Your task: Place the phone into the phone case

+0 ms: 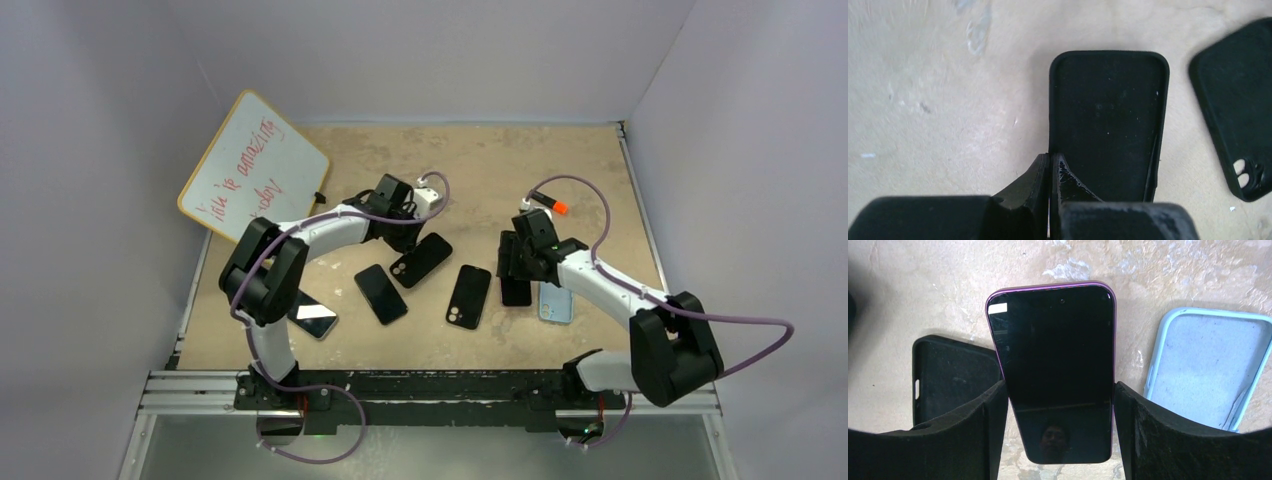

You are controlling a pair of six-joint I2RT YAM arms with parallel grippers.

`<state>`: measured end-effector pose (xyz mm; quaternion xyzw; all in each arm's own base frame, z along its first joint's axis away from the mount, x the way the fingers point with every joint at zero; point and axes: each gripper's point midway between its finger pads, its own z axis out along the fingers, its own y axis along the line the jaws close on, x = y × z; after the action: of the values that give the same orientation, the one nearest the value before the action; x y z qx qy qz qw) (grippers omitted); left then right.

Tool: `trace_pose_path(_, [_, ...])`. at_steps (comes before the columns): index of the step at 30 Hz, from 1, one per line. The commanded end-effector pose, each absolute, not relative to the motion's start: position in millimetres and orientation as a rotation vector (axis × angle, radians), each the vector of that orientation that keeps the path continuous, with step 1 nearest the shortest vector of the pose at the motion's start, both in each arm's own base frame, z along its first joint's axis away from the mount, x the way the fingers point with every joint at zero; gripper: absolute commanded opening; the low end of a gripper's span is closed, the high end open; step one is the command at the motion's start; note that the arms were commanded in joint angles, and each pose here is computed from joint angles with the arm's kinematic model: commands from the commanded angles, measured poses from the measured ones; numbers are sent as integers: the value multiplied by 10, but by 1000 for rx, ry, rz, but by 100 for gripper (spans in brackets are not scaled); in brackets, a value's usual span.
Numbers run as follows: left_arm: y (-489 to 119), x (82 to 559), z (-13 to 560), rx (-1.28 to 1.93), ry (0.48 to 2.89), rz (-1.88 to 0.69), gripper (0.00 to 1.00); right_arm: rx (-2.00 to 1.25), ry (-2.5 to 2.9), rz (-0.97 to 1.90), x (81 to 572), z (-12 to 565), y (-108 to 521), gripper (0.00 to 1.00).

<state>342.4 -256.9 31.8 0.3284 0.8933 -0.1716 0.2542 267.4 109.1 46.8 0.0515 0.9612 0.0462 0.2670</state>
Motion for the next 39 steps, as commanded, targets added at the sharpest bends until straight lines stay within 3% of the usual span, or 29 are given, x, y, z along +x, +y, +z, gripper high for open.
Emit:
trace_pose_path(1, [-2834, 3548, 828, 1150, 2107, -483, 0, 159, 2561, 165, 2665, 565, 1118, 49])
trace_pose_path(5, [-3005, 3492, 813, 1310, 2024, -484, 0, 163, 2549, 195, 2642, 608, 1143, 49])
trace_pose_path(7, [-3032, 3498, 841, 1333, 1999, -463, 5, 168, 2547, 211, 2628, 621, 1157, 49])
trace_pose_path(11, [-3010, 3665, 1166, 1118, 2028, -420, 39, 174, 2546, 238, 2604, 621, 1184, 49])
trace_pose_path(14, [-2929, 3685, 1381, 906, 2087, -417, 51, 178, 2542, 259, 2593, 628, 1202, 49])
trace_pose_path(23, [-2418, 3275, 990, 181, 2387, -404, 51, 127, 2501, 260, 2633, 799, 1198, 48])
trace_pose_path(39, [-2399, 3108, 219, 82, 2574, -374, 47, 119, 2459, 308, 2604, 953, 1221, 47])
